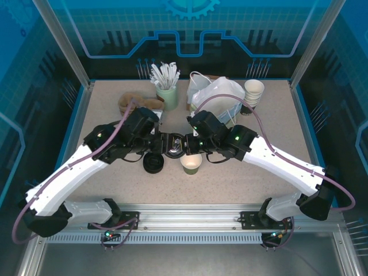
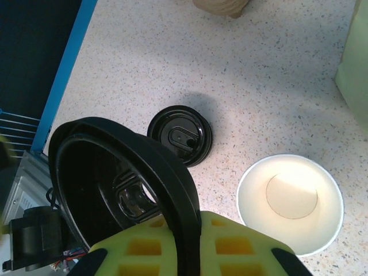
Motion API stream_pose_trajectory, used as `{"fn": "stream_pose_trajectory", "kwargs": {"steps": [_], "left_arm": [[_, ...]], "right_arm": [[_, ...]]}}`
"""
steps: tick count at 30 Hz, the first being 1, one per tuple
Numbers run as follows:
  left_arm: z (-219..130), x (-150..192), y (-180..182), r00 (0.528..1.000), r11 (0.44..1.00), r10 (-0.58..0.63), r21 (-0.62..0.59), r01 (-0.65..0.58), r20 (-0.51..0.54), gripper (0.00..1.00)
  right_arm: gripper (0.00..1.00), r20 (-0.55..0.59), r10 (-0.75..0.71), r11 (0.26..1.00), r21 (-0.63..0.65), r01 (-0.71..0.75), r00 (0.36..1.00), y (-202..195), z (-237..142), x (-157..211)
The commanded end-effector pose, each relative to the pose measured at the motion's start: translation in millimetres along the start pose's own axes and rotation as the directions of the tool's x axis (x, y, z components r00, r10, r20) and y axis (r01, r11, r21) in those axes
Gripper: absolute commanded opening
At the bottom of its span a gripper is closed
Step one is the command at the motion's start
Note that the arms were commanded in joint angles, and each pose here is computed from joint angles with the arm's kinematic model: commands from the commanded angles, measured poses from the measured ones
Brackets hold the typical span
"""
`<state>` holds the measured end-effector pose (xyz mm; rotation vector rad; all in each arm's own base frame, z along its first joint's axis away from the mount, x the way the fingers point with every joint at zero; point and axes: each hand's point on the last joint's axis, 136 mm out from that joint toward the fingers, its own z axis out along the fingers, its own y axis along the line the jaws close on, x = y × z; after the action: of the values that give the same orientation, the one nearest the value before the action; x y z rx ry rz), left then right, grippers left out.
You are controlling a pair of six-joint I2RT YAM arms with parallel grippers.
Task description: Pack the takeout coffee
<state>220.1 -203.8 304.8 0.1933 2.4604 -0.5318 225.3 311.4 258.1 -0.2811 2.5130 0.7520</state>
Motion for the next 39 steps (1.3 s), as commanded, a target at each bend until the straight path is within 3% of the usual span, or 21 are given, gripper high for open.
{"fn": "stream_pose_trajectory", "kwargs": {"steps": [1,6,13,15,20,24,30,39], "left_arm": [[-15.8,-12.6,-15.1,0.991,0.991,0.089,0.093,-0.099,0.102,0.53],[-23.4,-19.5,-28.1,0.947,0.949,0.242,0.152,-0.276,0.213,0.58],[-25.7,-13.3,-52.0,0.839,0.83,0.424,0.223,-0.51,0.341,0.59],[-25.6,-6.1,-60.1,0.782,0.772,0.495,0.221,-0.596,0.378,0.59],[-25.0,16.7,-82.6,0.586,0.589,0.634,0.177,-0.789,0.504,0.55],[-13.8,29.6,-92.7,0.471,0.495,0.689,0.118,-0.861,0.551,0.54],[9.4,49.9,-104.9,0.262,0.311,0.768,0.017,-0.95,0.584,0.59],[47.4,60.8,-110.3,0.162,0.201,0.831,-0.015,-0.98,0.532,0.62]], "right_arm": [[0.0,-0.037,0.035,0.999,0.007,-0.034,0.999,-11.8,-10.0,6.4],[0.0,-0.123,0.068,0.998,0.02,-0.066,0.99,-23.2,-16.5,17.6],[0.0,-0.247,0.146,0.989,0.037,-0.142,0.958,-41.8,-28.9,36.8],[0.0,-0.268,0.17,0.985,0.032,-0.168,0.948,-46.0,-33.5,40.5],[0.0,-0.334,0.247,0.967,0.027,-0.253,0.91,-64.5,-45.3,51.8],[0.0,-0.363,0.306,0.95,0.051,-0.309,0.88,-86.6,-55.0,61.2],[0.0,-0.409,0.353,0.928,0.042,-0.37,0.841,-101.3,-65.7,76.2],[0.0,-0.464,0.365,0.916,0.023,-0.401,0.807,-102.1,-63.7,88.2]]}}
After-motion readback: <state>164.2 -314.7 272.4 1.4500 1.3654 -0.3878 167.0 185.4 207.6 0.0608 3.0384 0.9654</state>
